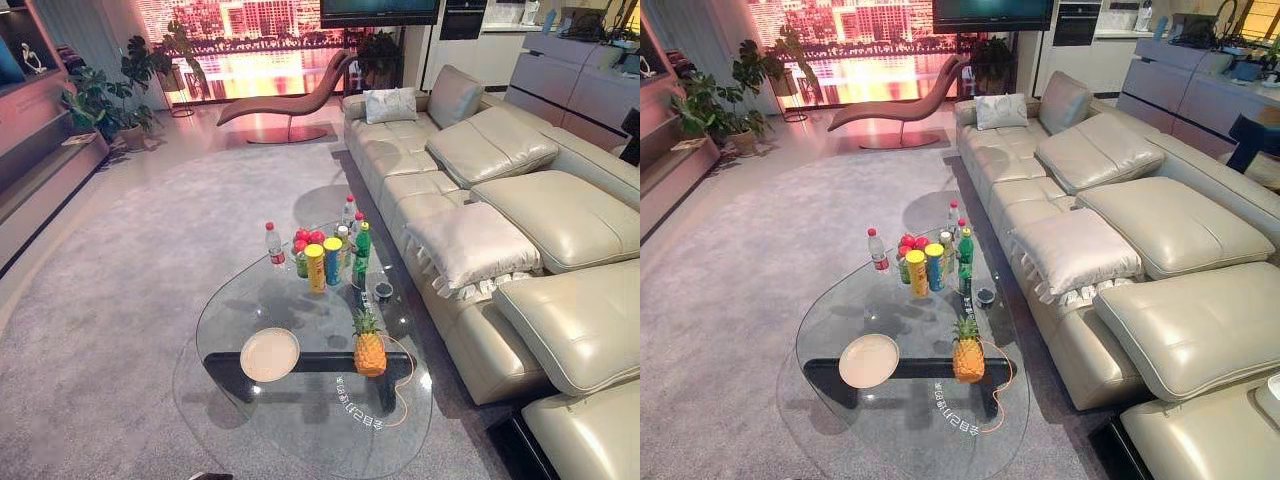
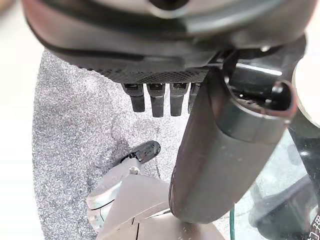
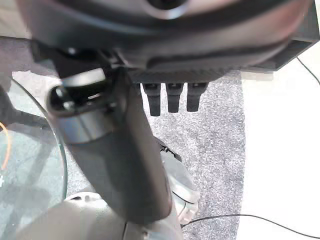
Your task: Pick up the fruit to the plate
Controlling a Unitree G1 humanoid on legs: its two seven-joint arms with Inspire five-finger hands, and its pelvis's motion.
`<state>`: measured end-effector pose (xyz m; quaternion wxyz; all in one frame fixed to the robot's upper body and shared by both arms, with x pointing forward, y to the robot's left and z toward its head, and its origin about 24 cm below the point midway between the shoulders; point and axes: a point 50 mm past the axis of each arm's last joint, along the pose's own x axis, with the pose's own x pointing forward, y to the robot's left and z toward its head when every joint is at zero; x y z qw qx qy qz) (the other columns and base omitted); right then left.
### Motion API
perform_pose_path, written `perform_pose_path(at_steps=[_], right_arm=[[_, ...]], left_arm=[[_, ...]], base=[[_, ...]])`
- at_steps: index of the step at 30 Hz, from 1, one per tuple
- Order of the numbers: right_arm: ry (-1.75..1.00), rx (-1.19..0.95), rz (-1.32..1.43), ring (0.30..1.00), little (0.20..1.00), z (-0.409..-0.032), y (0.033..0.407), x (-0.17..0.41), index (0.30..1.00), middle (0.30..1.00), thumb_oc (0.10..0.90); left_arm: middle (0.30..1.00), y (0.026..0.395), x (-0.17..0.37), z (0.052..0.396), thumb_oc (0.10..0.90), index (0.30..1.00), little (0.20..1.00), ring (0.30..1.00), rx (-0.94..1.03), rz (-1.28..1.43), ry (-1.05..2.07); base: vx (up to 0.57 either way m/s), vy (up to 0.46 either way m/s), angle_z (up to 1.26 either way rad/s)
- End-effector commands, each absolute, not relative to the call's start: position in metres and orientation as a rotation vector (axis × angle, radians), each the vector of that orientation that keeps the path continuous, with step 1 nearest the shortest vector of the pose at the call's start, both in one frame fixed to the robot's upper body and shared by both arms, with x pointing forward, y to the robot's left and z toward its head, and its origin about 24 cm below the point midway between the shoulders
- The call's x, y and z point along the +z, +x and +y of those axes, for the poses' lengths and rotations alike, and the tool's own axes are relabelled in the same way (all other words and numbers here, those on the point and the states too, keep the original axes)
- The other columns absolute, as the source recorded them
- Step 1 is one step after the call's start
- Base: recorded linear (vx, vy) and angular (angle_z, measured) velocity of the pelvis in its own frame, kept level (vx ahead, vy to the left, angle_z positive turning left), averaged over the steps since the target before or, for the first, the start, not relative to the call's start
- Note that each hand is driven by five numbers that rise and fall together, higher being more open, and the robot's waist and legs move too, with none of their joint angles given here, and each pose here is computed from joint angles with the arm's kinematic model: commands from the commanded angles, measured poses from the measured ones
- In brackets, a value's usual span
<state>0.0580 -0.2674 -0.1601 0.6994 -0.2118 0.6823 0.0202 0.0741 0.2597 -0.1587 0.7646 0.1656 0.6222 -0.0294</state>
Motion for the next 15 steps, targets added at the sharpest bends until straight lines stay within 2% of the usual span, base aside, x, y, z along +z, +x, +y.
perform_pose_path(at_steps=[1,15], right_arm=[[-0.527,0.023,1.471,0.9,0.9,-0.2729,0.0876,-0.1533,0.9,0.9,0.8],[-0.522,0.019,1.473,0.9,0.9,-0.2739,0.0873,-0.153,0.9,0.9,0.8]], left_arm=[[0.9,0.0947,-0.1561,0.2584,0.8,0.9,0.9,0.9,-0.076,1.346,0.382],[0.9,0.0982,-0.1552,0.2579,0.8,0.9,0.9,0.9,-0.075,1.319,0.372]], base=[[0.26,0.023,-0.11],[0.0,0.0,0.0]])
